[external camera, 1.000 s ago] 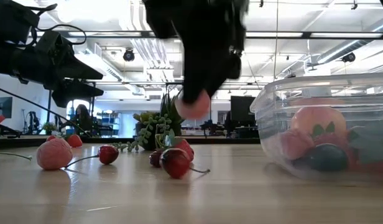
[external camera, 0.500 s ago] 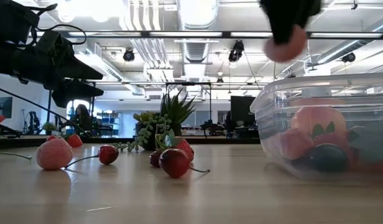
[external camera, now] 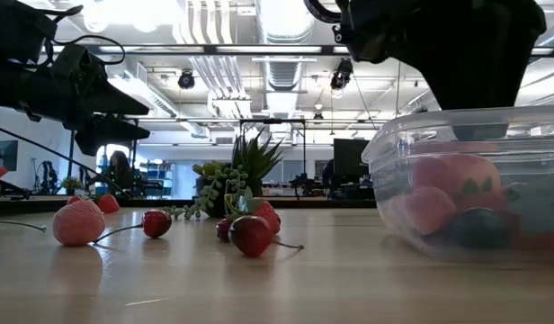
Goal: Pick and placing Produce into tupperware
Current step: Put the cherry into the bin
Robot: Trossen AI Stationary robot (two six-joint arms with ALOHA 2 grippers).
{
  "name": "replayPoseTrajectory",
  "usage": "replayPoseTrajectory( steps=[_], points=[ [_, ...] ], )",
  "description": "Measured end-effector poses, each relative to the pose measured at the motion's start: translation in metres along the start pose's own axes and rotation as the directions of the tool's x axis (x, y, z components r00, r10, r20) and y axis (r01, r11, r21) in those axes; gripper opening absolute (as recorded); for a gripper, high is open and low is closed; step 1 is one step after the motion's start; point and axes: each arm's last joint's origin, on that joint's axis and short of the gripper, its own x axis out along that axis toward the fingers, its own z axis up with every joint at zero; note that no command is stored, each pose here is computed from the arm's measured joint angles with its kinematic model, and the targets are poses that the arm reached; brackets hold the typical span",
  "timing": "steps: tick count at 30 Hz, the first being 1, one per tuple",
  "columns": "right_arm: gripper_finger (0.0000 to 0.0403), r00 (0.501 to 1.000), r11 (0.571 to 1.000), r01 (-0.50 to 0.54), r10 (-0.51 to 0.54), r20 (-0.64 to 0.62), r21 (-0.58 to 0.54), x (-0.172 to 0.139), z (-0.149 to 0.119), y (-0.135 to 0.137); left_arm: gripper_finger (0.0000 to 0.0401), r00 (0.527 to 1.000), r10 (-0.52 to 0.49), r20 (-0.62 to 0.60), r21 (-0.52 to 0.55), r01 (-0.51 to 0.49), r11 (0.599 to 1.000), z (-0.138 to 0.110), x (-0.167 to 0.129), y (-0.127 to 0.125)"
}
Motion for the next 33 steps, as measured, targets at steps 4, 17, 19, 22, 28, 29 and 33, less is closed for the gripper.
replayPoseTrajectory(
  steps=[4,17,19,22,28,29,33],
  points=[
    [0.022,1.0,0.999,-0.022,0.022,0.011,0.025,-0.003,0.002,0.001,0.0277,1.0,0.0,0.001,0.0,0.0,1.0,0.0,0.0,0.0],
    [0.0285,0.845,0.711,-0.246,0.491,0.214,-0.658,-0.035,0.014,0.051,0.0277,1.0,0.001,-0.001,0.0,-0.001,1.0,0.0,0.0,0.0],
    [0.0285,0.87,0.719,-0.233,0.455,0.189,-0.655,-0.019,0.023,0.056,0.0277,1.0,0.0,0.001,-0.001,0.0,1.0,0.0,0.0,0.0],
    [0.0278,0.905,0.745,-0.212,0.394,0.16,-0.632,0.005,0.038,0.061,0.0277,1.0,0.0,0.0,0.0,0.0,1.0,0.0,0.0,0.0],
    [0.0247,0.918,0.745,-0.239,0.382,0.104,-0.623,0.023,0.054,0.066,0.0277,1.0,0.0,0.0,0.0,0.0,1.0,0.0,0.0,0.0],
    [0.0243,0.921,0.741,-0.237,0.377,0.097,-0.629,0.026,0.054,0.066,0.0277,1.0,0.0,0.001,-0.001,0.0,1.0,0.0,0.0,0.0],
    [0.0234,0.914,0.714,-0.24,0.395,0.095,-0.658,0.023,0.054,0.068,0.0277,1.0,0.0,0.001,-0.001,0.0,1.0,0.0,0.0,0.0]
  ],
)
